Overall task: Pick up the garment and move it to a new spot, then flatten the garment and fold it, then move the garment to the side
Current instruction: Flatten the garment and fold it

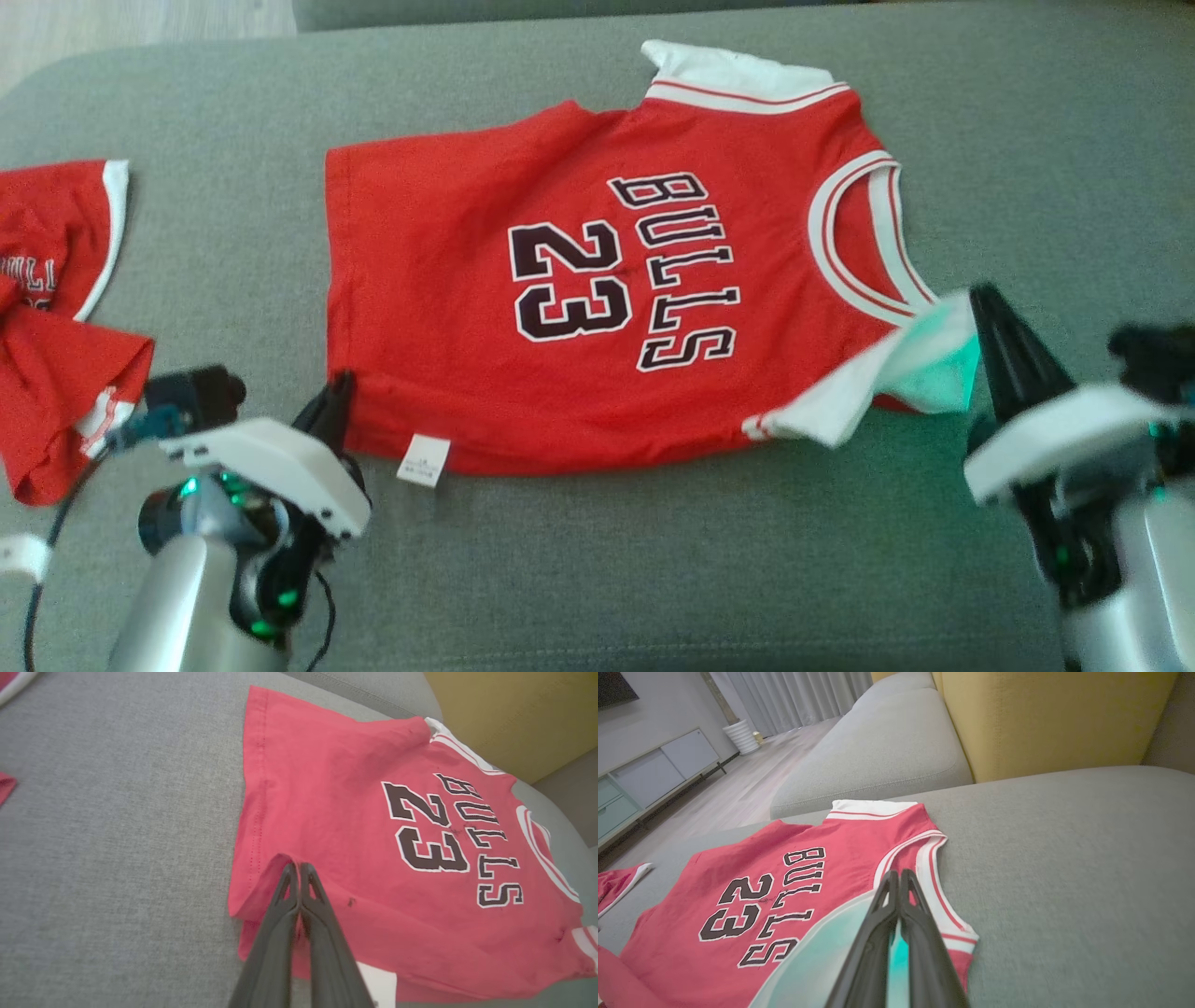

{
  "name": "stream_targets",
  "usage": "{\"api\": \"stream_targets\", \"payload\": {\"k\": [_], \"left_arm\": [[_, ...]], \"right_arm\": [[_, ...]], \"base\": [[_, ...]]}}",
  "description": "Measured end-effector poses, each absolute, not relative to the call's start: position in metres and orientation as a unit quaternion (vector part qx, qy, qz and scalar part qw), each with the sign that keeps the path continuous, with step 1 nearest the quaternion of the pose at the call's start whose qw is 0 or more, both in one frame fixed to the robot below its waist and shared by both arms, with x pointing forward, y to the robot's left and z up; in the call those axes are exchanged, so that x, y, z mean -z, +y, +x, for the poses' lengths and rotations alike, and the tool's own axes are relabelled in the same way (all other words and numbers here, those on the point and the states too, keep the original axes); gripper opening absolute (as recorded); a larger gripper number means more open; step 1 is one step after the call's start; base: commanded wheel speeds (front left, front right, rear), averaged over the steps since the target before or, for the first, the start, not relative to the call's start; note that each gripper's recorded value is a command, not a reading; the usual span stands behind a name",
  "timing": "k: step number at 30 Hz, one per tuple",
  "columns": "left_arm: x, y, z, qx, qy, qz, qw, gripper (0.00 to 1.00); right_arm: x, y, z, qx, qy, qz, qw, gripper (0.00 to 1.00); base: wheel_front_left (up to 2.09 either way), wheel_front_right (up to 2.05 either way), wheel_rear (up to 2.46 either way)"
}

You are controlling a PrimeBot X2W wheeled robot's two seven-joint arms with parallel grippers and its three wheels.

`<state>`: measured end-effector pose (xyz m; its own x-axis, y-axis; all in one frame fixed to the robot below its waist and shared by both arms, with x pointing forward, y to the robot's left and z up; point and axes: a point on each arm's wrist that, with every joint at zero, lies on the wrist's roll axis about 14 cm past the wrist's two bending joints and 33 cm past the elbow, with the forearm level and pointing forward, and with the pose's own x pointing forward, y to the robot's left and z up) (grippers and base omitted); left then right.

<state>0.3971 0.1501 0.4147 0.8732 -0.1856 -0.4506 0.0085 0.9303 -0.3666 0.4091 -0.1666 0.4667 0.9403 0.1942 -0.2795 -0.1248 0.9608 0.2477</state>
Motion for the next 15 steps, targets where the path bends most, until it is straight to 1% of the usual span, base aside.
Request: {"api": "stream_targets", "payload": {"k": [3, 4, 7, 10, 11, 14, 15], "left_arm": [[-0.408, 0.152, 0.405, 0.049, 0.265, -0.196, 0.943, 0.0], [-0.407, 0.154, 0.412, 0.048, 0.268, -0.205, 0.94, 0.0], [-0.406, 0.158, 0.424, 0.042, 0.27, -0.218, 0.937, 0.0], [-0.406, 0.16, 0.432, 0.041, 0.269, -0.221, 0.937, 0.0], [-0.404, 0.161, 0.439, 0.039, 0.269, -0.234, 0.933, 0.0], [-0.395, 0.163, 0.445, 0.034, 0.277, -0.237, 0.931, 0.0], [-0.39, 0.163, 0.445, 0.032, 0.28, -0.239, 0.929, 0.04]], "right_arm": [[-0.468, -0.162, 0.432, -0.096, 0.148, 0.103, 0.979, 0.0], [-0.471, -0.158, 0.448, -0.105, 0.141, 0.1, 0.979, 0.0], [-0.472, -0.156, 0.469, -0.111, 0.134, 0.096, 0.98, 0.0], [-0.467, -0.155, 0.479, -0.112, 0.14, 0.096, 0.979, 0.0], [-0.456, -0.153, 0.487, -0.112, 0.153, 0.095, 0.977, 0.0], [-0.436, -0.151, 0.493, -0.113, 0.178, 0.096, 0.973, 0.0], [-0.431, -0.149, 0.494, -0.114, 0.181, 0.096, 0.972, 0.07]], "base": [[0.0, 0.0, 0.0], [0.0, 0.0, 0.0], [0.0, 0.0, 0.0], [0.0, 0.0, 0.0], [0.0, 0.0, 0.0], [0.0, 0.0, 0.0], [0.0, 0.0, 0.0]]}}
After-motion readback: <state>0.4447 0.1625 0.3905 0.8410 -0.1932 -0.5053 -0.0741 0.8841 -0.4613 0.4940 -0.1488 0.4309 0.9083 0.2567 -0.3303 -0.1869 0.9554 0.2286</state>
